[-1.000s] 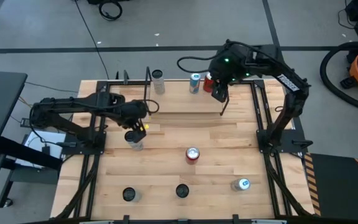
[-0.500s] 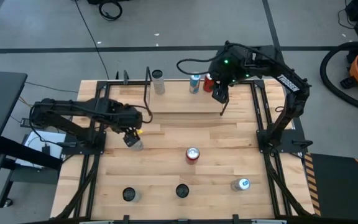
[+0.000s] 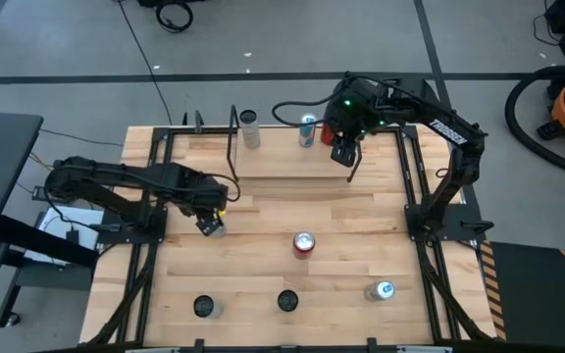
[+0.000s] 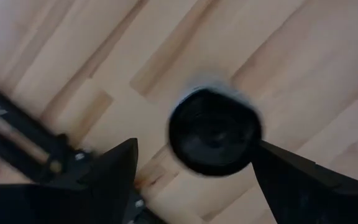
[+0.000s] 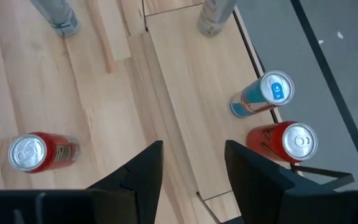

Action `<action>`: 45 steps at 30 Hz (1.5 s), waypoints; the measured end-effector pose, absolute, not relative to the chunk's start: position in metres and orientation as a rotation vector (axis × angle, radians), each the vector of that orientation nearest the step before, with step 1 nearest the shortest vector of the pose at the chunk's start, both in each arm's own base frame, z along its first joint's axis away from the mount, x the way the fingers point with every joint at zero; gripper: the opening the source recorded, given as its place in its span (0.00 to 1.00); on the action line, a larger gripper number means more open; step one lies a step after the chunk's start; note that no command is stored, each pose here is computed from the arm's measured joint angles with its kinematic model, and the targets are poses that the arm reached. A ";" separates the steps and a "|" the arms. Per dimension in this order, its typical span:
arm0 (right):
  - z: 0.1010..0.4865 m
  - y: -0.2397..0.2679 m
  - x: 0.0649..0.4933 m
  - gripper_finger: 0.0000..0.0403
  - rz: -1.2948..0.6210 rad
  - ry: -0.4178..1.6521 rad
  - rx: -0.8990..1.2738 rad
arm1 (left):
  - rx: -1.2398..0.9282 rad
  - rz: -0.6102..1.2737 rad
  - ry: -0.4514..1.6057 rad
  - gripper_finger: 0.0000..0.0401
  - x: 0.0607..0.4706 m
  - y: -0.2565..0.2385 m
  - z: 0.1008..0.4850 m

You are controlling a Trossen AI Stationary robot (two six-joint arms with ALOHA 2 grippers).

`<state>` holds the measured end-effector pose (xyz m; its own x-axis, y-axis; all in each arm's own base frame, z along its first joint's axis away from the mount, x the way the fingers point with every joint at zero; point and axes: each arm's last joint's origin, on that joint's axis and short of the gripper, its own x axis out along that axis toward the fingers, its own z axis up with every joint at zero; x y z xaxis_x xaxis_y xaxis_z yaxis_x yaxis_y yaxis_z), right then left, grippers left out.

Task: Place canned beverage on shelf
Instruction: Put the top white blue soda can on the shelf

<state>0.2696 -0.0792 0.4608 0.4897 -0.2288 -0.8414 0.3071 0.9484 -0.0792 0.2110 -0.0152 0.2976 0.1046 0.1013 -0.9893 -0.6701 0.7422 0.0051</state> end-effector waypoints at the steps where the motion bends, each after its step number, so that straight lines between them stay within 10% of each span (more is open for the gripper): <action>1: 0.461 -0.079 0.270 0.45 -0.325 1.004 0.082 | -0.525 0.591 1.349 0.78 0.213 -0.015 0.297; 33: 0.462 -0.080 0.271 0.45 -0.320 0.998 0.068 | -0.605 0.480 1.351 0.77 0.219 -0.008 0.264; 45: 0.462 -0.080 0.272 0.45 -0.322 0.982 0.066 | -0.619 0.463 1.353 0.63 0.220 -0.009 0.265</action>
